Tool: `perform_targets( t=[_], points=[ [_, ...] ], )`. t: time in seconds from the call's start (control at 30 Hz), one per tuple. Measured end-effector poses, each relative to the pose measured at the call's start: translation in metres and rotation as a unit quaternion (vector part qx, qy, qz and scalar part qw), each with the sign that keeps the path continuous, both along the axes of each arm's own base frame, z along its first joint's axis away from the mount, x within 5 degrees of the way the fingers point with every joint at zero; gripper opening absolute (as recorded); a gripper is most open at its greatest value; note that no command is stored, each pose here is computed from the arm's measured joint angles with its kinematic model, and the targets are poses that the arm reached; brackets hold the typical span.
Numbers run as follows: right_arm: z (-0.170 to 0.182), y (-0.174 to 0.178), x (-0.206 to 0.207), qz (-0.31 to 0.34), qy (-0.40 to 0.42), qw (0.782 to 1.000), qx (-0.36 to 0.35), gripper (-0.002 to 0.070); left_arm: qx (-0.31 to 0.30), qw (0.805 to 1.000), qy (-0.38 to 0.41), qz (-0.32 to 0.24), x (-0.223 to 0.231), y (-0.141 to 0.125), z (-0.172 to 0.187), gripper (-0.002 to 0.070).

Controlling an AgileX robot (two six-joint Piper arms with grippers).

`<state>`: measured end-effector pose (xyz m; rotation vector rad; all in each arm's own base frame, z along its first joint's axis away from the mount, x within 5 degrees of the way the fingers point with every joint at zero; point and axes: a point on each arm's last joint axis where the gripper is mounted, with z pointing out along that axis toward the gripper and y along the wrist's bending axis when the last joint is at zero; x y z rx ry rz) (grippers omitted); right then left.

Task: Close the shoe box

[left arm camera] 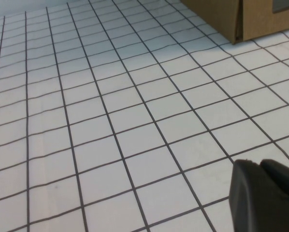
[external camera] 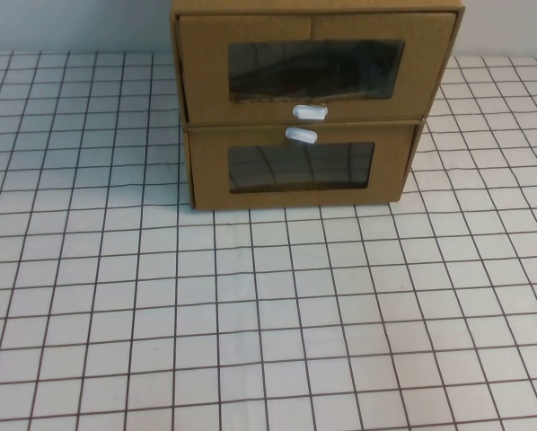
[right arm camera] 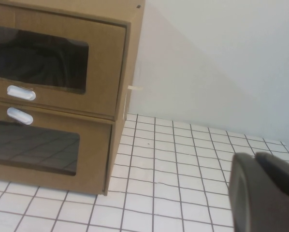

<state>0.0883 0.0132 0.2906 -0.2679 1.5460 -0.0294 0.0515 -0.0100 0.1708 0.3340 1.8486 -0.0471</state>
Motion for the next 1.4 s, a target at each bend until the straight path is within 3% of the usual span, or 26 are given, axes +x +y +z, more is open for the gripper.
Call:
perform_targets(
  t=[0.4, 0.87, 1.07, 1.23, 1.4],
  points=[
    [0.000, 0.000, 0.000, 0.000, -0.001, 1.000, 0.001, -0.0014, 0.000, 1.000, 0.000, 0.000, 0.000, 0.000, 0.000, -0.0005],
    [0.015, -0.011, -0.033, 0.007, -0.096, 0.995, 0.036, -0.0014, 0.000, 1.000, 0.000, 0.000, 0.000, 0.000, 0.000, -0.0005],
    [0.019, -0.004, -0.044, 0.062, -0.133, 0.988, 0.038, -0.0014, 0.000, 1.000, 0.000, 0.000, 0.000, 0.000, 0.000, -0.0006],
    [0.021, 0.004, -0.049, 0.111, -0.130, 0.982, 0.084, -0.0014, 0.000, 1.000, 0.000, 0.000, 0.000, 0.000, 0.000, -0.0005],
    [0.006, 0.014, -0.049, 0.146, -0.044, 0.985, 0.077, -0.0014, 0.000, 1.000, 0.000, 0.000, 0.000, 0.000, 0.000, -0.0005]
  ],
)
